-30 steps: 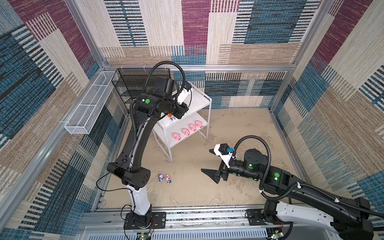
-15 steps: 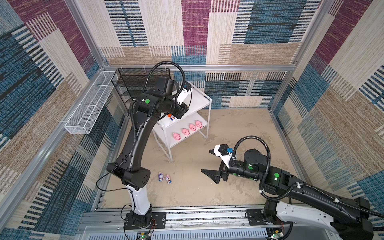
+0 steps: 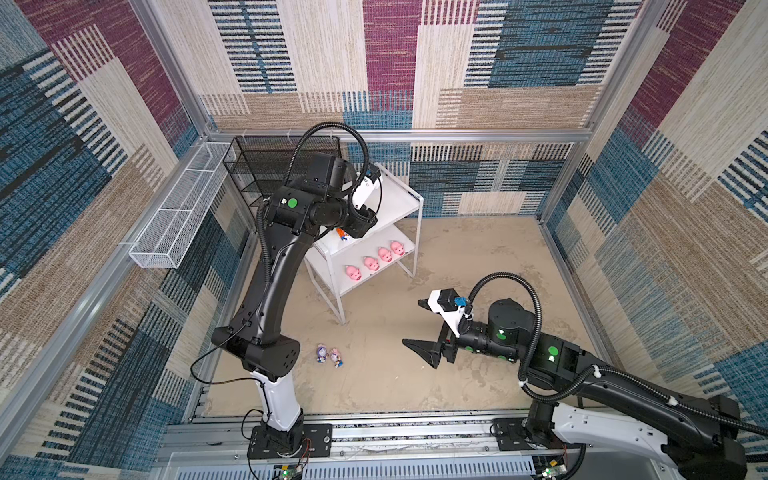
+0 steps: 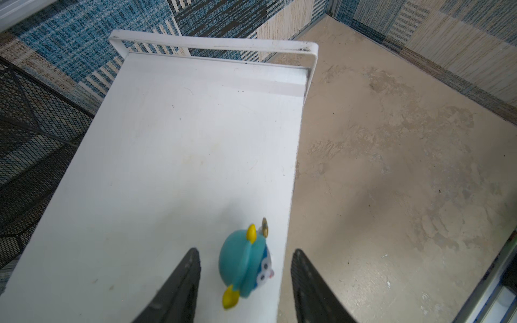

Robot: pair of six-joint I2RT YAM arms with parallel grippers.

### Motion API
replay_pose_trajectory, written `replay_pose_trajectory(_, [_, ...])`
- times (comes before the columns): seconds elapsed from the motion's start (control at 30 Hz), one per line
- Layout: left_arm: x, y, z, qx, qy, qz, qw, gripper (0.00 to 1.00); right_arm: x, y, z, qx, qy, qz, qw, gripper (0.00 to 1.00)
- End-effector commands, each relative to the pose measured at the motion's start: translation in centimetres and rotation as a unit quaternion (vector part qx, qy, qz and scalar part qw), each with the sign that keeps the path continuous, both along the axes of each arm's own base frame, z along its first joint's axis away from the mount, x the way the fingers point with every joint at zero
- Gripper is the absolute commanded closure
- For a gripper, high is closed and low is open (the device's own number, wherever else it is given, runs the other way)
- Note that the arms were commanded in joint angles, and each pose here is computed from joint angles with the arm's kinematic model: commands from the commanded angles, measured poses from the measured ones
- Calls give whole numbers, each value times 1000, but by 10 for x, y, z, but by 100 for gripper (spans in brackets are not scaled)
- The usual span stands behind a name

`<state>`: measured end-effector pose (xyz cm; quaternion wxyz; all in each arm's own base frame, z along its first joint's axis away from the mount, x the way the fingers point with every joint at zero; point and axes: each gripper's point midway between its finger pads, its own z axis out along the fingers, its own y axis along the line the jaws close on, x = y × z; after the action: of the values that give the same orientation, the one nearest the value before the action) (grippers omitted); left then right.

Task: Place and organize the plastic toys onto the shelf
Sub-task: 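Open the left gripper to release the teal figurine on the shelf, then raise the left gripper off the shelf while the right gripper moves toward floor figurines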

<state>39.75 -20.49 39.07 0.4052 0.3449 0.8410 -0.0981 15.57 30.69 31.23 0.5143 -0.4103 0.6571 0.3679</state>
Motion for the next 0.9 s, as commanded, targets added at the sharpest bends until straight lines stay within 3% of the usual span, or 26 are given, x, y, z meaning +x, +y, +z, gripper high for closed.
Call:
replay_pose_trajectory(0.0, [-4, 2, 5, 1, -6, -5, 1000, 46, -2, 1, 9, 17, -7, 7, 1000, 0])
replay_pose_trajectory(0.23, [-7, 4, 20, -11, -23, 2, 1000, 38, -2, 2, 8, 16, -6, 7, 1000, 0])
replay_pose_trajectory(0.4, [-13, 20, 40, -17, -47, 41, 998, 33, -2, 3, 7, 18, -6, 10, 1000, 0])
replay_pose_trajectory(0.63, [-48, 48, 32, -16, -18, 94, 995, 32, -3, 6, 5, 16, -4, 15, 1000, 0])
replay_pose_trajectory(0.87, [-80, 64, 15, -15, -10, 104, 994, 32, -3, 10, 5, 14, -2, 23, 1000, 0])
